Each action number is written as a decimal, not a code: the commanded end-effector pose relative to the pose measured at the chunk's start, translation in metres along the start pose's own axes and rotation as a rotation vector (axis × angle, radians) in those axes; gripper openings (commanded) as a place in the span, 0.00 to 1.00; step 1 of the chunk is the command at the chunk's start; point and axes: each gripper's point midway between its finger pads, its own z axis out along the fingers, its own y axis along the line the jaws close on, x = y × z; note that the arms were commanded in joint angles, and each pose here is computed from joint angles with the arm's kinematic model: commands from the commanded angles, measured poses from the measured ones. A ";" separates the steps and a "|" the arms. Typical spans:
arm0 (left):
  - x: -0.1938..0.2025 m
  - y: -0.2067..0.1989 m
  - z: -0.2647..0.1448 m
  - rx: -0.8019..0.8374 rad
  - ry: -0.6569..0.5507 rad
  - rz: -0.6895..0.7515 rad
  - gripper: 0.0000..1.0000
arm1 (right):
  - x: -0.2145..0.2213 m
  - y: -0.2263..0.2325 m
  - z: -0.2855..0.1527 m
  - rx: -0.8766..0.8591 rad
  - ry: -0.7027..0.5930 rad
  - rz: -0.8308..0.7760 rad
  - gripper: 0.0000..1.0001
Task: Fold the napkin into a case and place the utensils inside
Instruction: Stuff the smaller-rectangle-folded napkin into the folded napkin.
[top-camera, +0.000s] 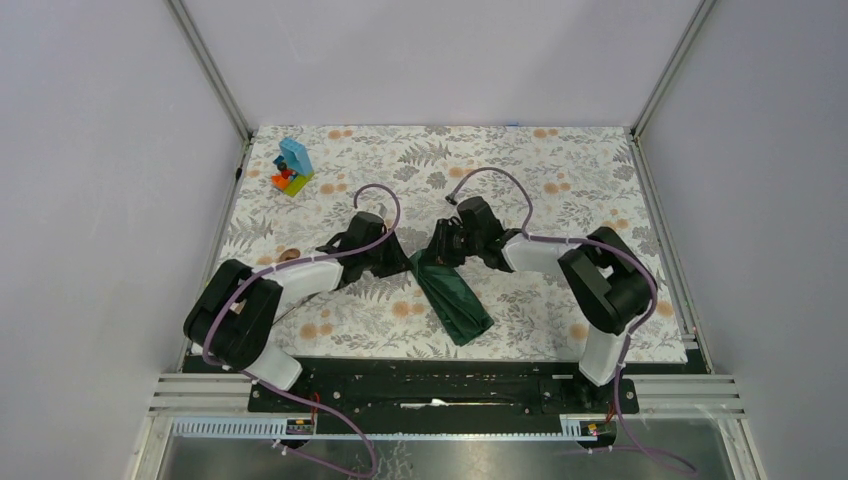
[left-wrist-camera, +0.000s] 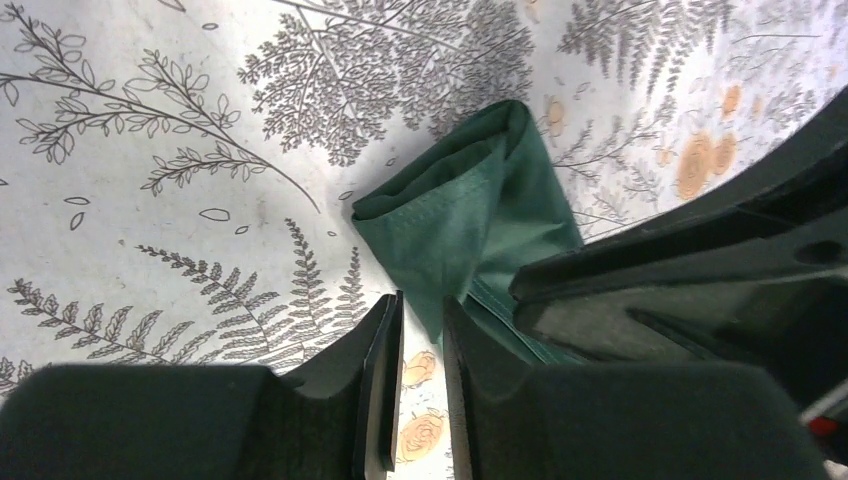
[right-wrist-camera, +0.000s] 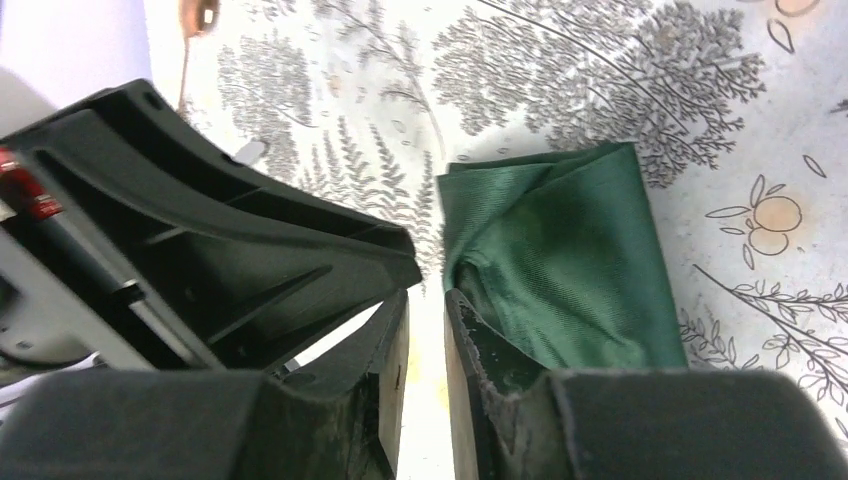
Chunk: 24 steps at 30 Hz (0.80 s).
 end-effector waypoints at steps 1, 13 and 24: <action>-0.009 -0.017 -0.013 0.054 -0.018 0.037 0.29 | -0.007 0.008 -0.020 0.007 -0.025 -0.041 0.27; -0.021 -0.027 -0.003 -0.141 -0.054 0.257 0.40 | 0.000 -0.011 -0.004 -0.004 -0.016 0.021 0.01; -0.025 -0.030 0.011 -0.300 -0.090 0.404 0.31 | 0.006 -0.028 0.014 0.011 -0.008 0.052 0.00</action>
